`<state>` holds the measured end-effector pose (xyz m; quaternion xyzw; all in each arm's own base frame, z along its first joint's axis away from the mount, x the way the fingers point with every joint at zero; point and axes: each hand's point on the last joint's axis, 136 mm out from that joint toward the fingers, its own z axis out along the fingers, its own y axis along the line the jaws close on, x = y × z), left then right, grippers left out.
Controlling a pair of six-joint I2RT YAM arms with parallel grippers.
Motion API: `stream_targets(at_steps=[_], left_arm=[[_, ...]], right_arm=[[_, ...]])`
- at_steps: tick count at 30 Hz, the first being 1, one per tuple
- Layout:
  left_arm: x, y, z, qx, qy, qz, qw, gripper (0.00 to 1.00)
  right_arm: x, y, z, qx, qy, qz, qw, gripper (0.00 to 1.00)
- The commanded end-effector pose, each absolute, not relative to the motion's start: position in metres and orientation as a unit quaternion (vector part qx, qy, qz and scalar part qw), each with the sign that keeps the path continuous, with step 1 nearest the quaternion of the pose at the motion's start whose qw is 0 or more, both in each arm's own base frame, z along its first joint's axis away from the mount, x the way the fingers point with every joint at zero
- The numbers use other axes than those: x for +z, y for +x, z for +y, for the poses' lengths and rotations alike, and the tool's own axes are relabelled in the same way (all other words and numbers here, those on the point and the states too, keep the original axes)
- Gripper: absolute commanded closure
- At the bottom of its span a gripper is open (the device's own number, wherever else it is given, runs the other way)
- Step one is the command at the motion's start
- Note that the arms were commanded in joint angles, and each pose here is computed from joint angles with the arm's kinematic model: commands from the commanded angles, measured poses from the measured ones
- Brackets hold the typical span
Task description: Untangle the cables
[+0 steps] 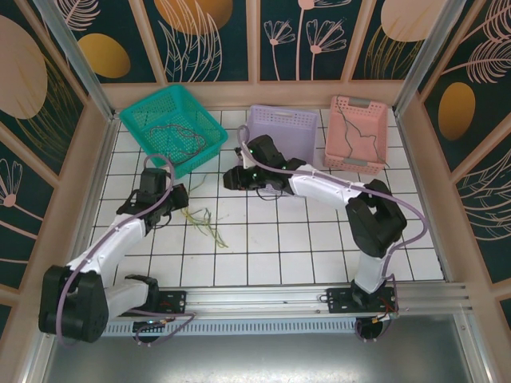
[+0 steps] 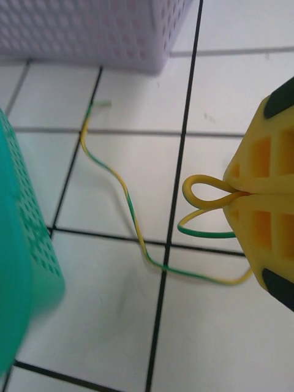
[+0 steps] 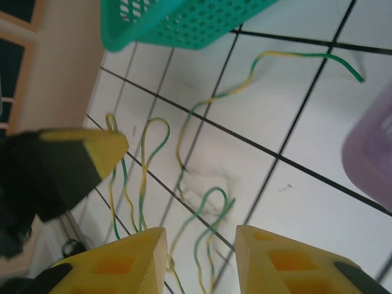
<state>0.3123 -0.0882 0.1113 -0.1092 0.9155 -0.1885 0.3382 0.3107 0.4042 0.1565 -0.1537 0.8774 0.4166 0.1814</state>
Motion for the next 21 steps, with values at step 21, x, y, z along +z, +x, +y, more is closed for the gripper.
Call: stream_targets(at_steps=[21], left_arm=[[0.117,0.283,-0.049,-0.149,-0.305,0.884,0.322,1.00]], right_arm=[[0.133,0.309,0.475,0.430,-0.075,0.897,0.078,0.68]])
